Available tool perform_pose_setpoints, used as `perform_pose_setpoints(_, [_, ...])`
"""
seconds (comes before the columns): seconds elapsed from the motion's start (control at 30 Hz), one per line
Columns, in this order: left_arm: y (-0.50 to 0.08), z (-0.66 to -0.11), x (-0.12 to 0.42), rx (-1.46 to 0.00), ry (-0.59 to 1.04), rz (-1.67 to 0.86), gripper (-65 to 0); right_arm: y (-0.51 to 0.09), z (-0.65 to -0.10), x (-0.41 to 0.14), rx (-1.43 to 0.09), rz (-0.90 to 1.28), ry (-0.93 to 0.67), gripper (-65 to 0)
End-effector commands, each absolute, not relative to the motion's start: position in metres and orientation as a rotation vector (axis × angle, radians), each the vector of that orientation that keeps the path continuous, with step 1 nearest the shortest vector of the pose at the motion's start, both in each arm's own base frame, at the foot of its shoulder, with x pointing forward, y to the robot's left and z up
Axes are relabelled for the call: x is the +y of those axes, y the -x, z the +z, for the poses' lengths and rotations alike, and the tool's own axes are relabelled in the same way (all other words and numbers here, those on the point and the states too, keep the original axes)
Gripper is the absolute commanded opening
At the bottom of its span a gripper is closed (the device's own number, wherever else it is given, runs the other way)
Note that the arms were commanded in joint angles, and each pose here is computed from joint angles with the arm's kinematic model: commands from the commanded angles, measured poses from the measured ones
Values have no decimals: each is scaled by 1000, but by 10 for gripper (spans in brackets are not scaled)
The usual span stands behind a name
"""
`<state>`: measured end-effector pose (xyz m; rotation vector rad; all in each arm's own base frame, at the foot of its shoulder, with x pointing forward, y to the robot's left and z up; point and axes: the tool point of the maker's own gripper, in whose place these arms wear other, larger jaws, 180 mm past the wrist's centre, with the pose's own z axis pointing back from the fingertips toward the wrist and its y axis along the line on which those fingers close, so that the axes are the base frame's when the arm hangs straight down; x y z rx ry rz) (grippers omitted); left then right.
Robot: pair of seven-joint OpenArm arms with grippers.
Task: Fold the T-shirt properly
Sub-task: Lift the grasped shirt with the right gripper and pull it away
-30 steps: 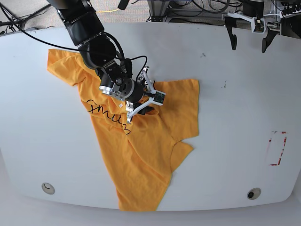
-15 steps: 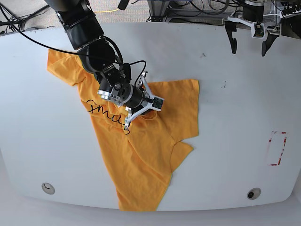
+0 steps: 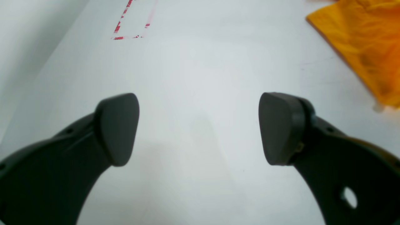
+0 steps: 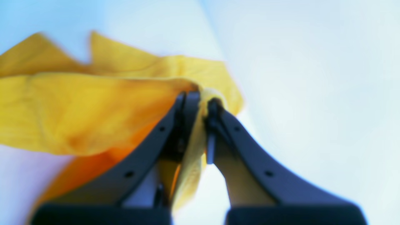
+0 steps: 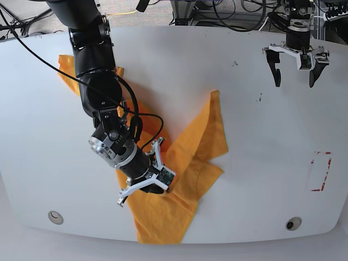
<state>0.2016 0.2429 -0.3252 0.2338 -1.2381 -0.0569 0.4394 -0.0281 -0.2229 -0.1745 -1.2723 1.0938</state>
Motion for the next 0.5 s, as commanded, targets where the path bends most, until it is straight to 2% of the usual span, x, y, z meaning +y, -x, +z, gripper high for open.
perform_pose_setpoints(0.0, [-215, -305, 243, -1316, -243, -65, -85, -456, -163, -27, -1415, 1087, 238, -650])
perform_pose_setpoints(0.17, [-229, -298, 242, -1348, -247, -69, -85, -474, -87, -36, -1516, 1072, 384, -650])
perform_pose_setpoints(0.33, [-239, -300, 243, -1312, -302, -116, -85, -479, -7, -46, -1627, 1060, 535, -650])
perform_pose_setpoints(0.47, [-255, -288, 244, -1353, -311, -113, -79, -479, 36, -50, -1686, 1036, 605, -650])
